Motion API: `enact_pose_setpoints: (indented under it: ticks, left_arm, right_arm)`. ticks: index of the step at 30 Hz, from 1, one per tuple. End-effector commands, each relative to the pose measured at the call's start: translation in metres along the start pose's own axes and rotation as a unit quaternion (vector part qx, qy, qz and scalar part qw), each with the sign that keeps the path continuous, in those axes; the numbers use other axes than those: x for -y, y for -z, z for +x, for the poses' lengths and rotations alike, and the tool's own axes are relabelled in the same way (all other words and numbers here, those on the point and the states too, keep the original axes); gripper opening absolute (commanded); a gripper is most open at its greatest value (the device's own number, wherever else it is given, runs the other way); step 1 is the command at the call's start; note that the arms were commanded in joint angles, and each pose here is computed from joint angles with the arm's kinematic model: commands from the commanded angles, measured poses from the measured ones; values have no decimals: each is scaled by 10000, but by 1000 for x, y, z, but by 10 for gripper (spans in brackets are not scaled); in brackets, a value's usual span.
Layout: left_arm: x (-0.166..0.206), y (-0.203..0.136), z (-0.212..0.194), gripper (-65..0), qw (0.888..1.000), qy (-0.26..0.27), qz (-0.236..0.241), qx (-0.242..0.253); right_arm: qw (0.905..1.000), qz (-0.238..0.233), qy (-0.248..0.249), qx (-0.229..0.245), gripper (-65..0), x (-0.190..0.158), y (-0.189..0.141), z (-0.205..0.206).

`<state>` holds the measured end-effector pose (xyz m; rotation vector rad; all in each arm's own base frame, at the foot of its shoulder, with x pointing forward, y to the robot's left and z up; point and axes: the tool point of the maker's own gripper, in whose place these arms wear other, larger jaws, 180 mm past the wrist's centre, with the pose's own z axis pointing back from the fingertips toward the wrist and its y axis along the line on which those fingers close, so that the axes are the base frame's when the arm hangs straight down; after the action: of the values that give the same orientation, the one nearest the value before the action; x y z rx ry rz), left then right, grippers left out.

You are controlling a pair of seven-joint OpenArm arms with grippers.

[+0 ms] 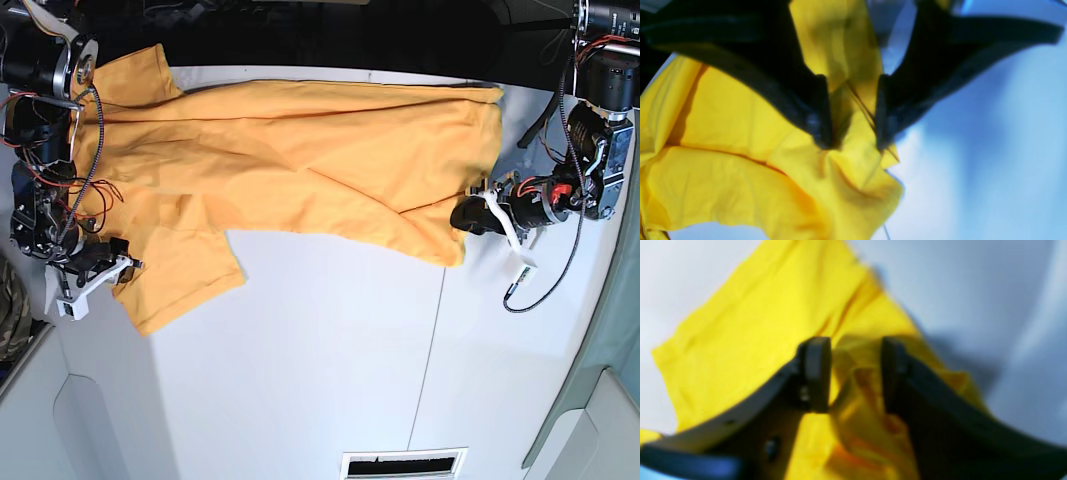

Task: Layout the t-shirt on the table in an organized manner, then fold the t-shirt properly
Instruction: 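Regrasp the shirt edges with both grippers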

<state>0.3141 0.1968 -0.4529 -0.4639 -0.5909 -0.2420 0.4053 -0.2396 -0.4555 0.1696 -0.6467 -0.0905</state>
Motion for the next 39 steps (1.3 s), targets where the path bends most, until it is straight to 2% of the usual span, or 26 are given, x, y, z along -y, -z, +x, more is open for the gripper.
enact_pose_setpoints:
  ticks: [1, 2, 4, 8, 15, 19, 23, 24, 27, 28, 31, 35, 39]
  left_arm:
    - [-1, -5, 14, -613, 9998, 81, -49, 157]
    - [-1, -5, 14, -650, 9998, 73, -58, 172]
    - [-1, -5, 16, -650, 9998, 83, -54, 186]
    - [-10, -11, 35, -650, 9993, 156, 83, 315]
    - [-54, -44, 98, -650, 9924, 472, 906, 684]
    - [-64, -58, 122, -650, 9888, 581, 1076, 854]
    - [-71, -66, 128, -650, 9872, 592, 1189, 881]
    - [-72, -66, 127, -650, 9871, 573, 1216, 865]
    - [-73, -66, 120, -648, 9886, 552, 1230, 677]
    - [-74, -66, 118, -604, 9889, 545, 1231, 628]
    - [-73, -65, 113, -501, 9904, 490, 1200, 481]
    - [-63, -68, 110, -494, 9951, 348, 804, 463]
    - [-69, -84, 99, -493, 9965, 147, 685, 452]
  right_arm:
    - [9995, 18, -119, 281, -500, -1, -5, 25]
    - [9994, 53, -220, 262, -539, -5, -3, 25]
    - [9984, 189, -430, 311, -647, -14, -2, 28]
    - [9947, 482, -661, 629, -650, -30, -3, 44]
    - [9890, 504, -753, 1165, -650, -38, -17, 105]
    - [9846, 566, -757, 1473, -650, -46, -27, 139]
    - [9834, 576, -744, 1551, -650, -47, -30, 149]
    - [9846, 563, -728, 1487, -623, -46, -29, 144]
    - [9923, 477, -694, 910, -393, -39, -20, 114]
    - [9948, 420, -660, 648, -352, -36, -17, 101]
    - [9982, 420, -419, 101, -342, -28, -13, 63]
    - [9978, 642, 27, 142, -342, -18, -27, 36]
    - [9956, 770, 353, 389, -342, -2, -60, 14]
